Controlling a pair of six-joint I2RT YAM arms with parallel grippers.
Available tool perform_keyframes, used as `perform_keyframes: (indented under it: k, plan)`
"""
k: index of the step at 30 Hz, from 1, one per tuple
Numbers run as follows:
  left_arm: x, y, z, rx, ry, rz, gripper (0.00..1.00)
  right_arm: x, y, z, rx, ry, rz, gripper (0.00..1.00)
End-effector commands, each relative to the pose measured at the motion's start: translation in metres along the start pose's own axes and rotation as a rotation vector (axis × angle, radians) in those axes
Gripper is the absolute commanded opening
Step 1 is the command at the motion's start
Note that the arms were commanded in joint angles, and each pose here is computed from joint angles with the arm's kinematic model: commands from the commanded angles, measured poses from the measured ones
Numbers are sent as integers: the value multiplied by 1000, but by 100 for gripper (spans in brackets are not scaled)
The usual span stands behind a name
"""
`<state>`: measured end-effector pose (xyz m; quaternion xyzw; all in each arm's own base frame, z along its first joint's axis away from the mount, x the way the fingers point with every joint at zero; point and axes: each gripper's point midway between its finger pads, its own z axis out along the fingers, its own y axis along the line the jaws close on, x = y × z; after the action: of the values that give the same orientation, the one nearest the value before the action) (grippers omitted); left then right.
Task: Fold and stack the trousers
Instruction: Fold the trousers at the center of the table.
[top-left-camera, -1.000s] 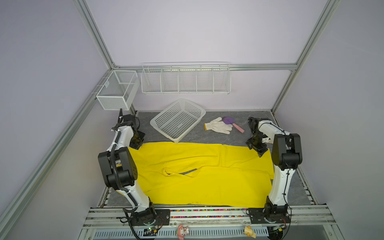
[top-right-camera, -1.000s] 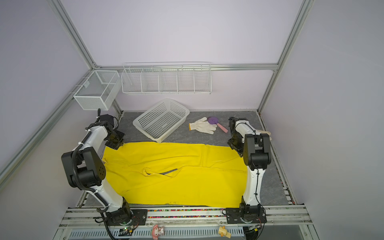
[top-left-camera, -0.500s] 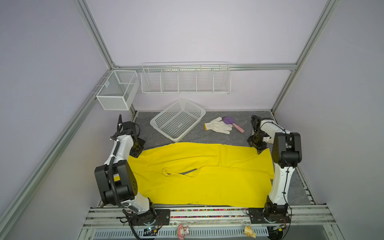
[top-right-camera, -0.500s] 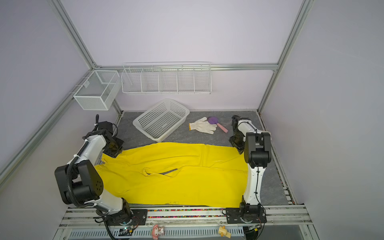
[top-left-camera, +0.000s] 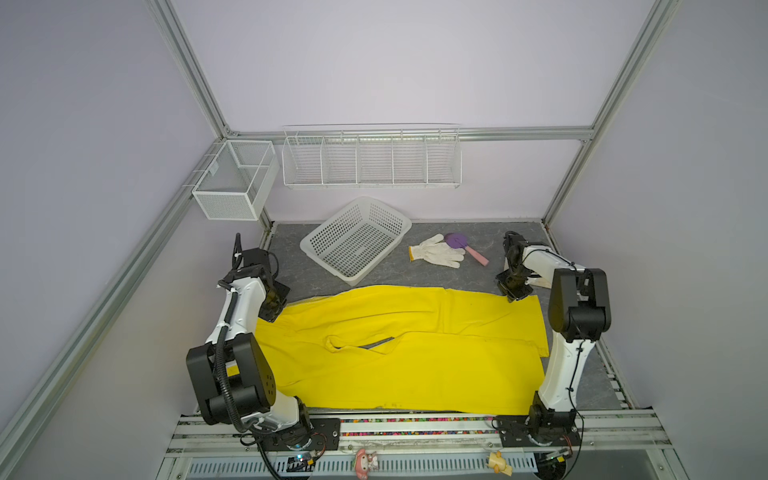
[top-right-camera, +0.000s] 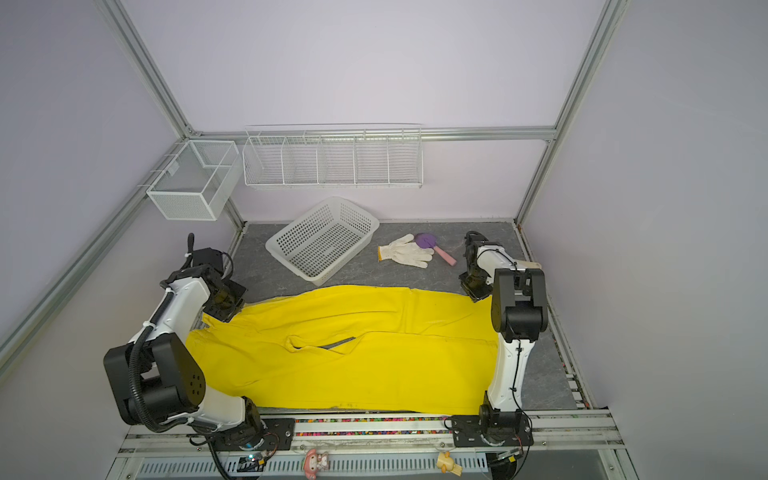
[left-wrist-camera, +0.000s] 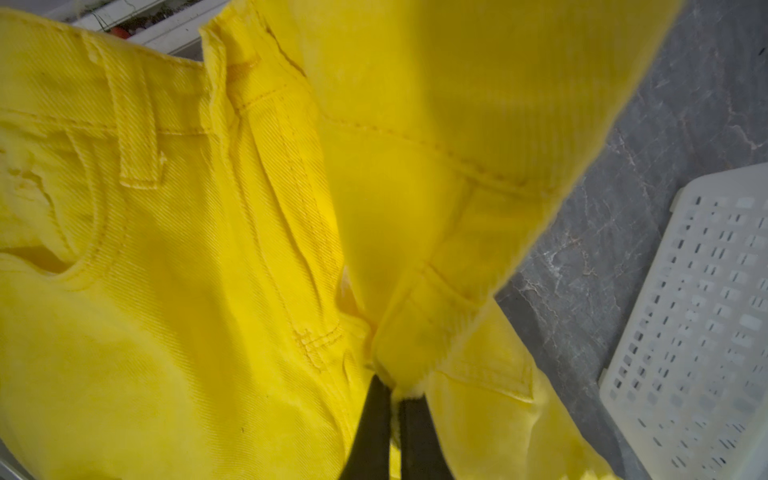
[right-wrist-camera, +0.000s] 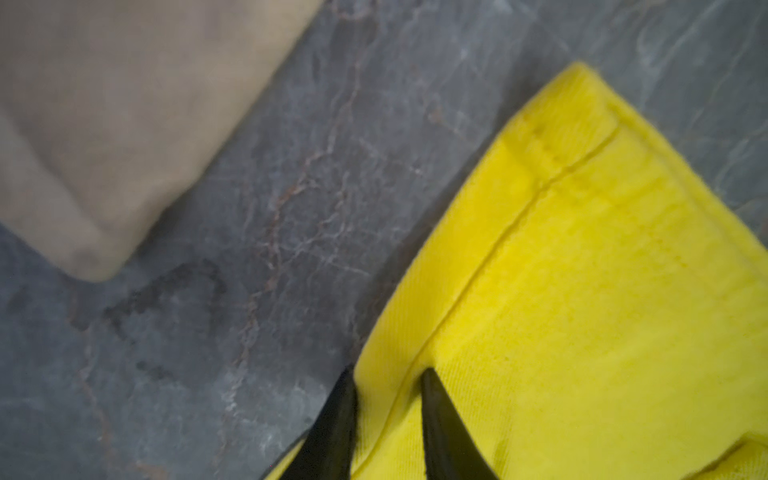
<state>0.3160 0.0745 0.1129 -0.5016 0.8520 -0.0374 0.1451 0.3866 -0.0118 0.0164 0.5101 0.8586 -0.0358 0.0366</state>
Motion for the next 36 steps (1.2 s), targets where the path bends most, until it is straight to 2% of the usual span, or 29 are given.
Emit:
perform_keyframes:
  k: [1,5,10,14,21,27,36]
  plan:
    - [3,3,-9,14,7,14,0,16,-20,32,50,62,8,19]
    - [1,2,-22,21,-7,33,0,5,-9,9,-29,16,-45,6]
    - [0,10,-38,-7,-33,58,0,-3,-1,-46,-146,-29,-88,6]
    - [19,13,-34,30,29,57,0,23,-12,-75,-245,16,-106,6]
    - [53,44,-16,-18,98,44,0,79,-57,-100,-351,70,-169,6]
    - [79,55,18,-34,167,12,0,133,-95,-70,-306,180,-242,6]
    - [106,61,62,-69,232,42,0,176,-111,-12,-229,197,-362,6]
